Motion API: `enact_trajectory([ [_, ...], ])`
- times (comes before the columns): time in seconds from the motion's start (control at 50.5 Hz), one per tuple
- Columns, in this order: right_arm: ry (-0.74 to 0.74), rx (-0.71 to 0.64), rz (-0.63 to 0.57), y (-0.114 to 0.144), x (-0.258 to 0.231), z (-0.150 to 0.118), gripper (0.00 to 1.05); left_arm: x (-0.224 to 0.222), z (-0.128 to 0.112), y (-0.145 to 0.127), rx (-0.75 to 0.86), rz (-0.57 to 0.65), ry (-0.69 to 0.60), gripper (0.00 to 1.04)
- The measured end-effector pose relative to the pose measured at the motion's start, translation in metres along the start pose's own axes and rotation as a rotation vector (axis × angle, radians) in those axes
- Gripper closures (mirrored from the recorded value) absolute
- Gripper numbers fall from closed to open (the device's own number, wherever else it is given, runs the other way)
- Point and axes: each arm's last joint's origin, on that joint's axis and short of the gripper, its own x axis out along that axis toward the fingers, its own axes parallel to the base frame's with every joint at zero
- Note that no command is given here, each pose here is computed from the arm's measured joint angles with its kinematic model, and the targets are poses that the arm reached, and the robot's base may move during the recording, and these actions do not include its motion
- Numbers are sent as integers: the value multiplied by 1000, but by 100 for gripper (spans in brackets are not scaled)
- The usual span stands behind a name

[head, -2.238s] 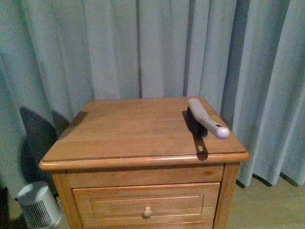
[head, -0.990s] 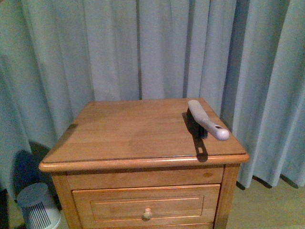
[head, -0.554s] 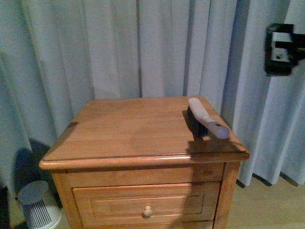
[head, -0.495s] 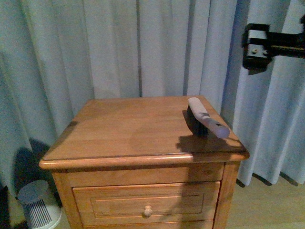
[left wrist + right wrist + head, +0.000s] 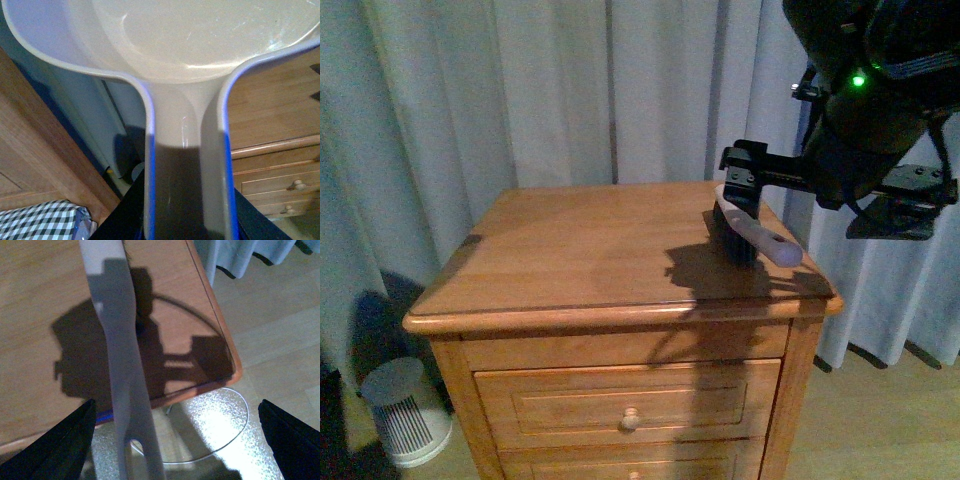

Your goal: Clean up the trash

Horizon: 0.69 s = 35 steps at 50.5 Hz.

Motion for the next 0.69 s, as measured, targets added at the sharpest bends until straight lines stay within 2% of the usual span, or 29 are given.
enact_trajectory([
  [0.158, 17, -2, -3, 17, 20, -2, 7, 0, 0, 0, 0, 0, 0, 80],
  [0.535, 75, -18, -42, 21, 44, -21, 8, 0, 0, 0, 0, 0, 0, 80],
  [0.693, 67, -14, -34, 23, 44, -21, 35, 0, 0, 0, 0, 0, 0, 80],
])
